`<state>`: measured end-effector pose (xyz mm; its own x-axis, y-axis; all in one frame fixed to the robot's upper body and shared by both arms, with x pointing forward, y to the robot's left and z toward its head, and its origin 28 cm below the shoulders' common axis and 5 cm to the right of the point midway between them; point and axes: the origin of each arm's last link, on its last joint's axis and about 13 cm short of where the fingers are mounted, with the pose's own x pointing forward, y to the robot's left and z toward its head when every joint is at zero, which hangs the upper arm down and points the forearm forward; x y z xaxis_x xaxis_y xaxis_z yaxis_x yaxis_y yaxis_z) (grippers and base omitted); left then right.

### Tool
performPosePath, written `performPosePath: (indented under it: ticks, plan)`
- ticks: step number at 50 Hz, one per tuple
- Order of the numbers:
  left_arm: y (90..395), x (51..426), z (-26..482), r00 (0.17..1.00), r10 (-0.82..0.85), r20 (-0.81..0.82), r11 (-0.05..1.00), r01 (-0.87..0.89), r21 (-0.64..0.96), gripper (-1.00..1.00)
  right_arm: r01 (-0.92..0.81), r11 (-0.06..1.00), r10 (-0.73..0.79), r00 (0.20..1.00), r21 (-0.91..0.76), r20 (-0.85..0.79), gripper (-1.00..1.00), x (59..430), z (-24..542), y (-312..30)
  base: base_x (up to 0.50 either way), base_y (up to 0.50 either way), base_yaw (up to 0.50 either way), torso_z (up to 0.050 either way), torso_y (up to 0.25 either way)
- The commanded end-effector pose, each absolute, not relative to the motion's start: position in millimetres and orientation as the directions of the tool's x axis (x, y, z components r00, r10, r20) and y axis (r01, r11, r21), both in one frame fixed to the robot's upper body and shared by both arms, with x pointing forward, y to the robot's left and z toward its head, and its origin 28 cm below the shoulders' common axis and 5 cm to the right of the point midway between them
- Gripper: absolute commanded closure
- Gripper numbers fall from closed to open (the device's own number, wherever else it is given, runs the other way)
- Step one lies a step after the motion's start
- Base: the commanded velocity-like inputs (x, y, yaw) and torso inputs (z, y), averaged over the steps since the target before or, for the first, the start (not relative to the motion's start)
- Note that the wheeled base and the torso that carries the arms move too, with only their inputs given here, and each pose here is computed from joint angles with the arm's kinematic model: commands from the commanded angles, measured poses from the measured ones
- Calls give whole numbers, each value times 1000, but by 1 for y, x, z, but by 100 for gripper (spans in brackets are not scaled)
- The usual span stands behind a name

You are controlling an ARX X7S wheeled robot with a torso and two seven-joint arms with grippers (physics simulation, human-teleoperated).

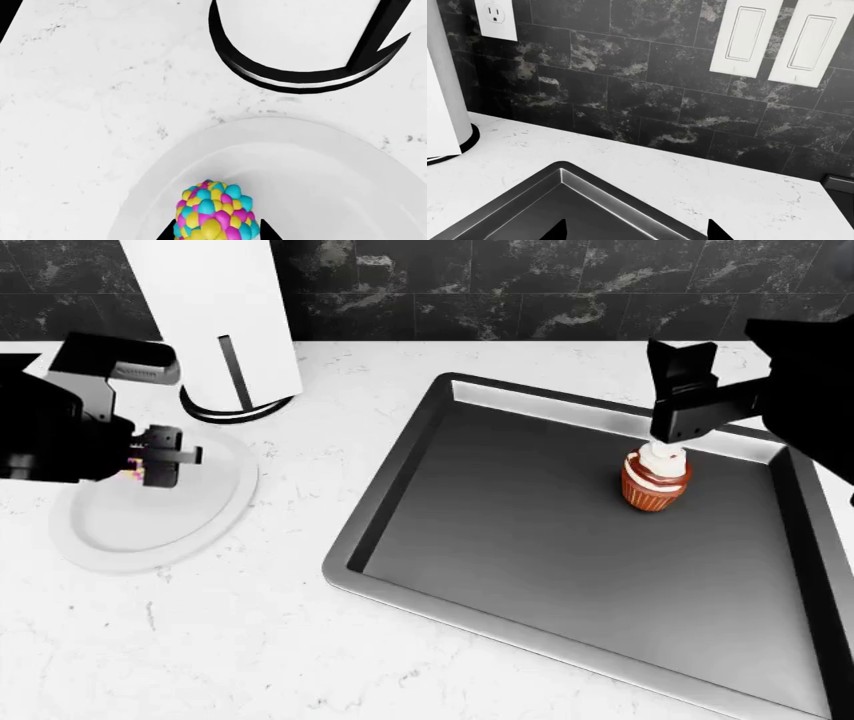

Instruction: Move the dessert items from the plate to the tray.

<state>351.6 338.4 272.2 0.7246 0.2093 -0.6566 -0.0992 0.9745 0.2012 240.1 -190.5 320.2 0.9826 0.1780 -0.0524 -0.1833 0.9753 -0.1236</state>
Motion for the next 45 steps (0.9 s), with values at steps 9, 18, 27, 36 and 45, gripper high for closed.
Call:
performPosePath:
  ticks: [9, 18, 27, 36, 45]
  plan:
    - [342, 350, 285, 758, 218, -614, 974, -125, 192, 100, -182, 975, 177, 983, -128, -52, -100, 239, 323, -190, 0, 0, 0, 0, 0]
    - [337, 340, 324, 860, 161, -484, 985, -108, 135, 100, -180, 975, 175, 983, -130, -50, -100, 238, 324, -190, 0, 0, 0, 0, 0]
    - [273, 336, 350, 920, -207, -334, 957, 261, 125, 100, -165, 977, 162, 986, -135, -36, -100, 235, 329, -192, 0, 0, 0, 0, 0]
    - [208, 362, 351, 837, -482, -259, 846, 522, 111, 100, -142, 979, 140, 990, -145, -24, -100, 231, 335, -195, 0, 0, 0, 0, 0]
    - [181, 374, 335, 776, -571, -268, 787, 611, 91, 100, -128, 980, 127, 992, -151, -14, -100, 228, 340, -196, 0, 0, 0, 0, 0]
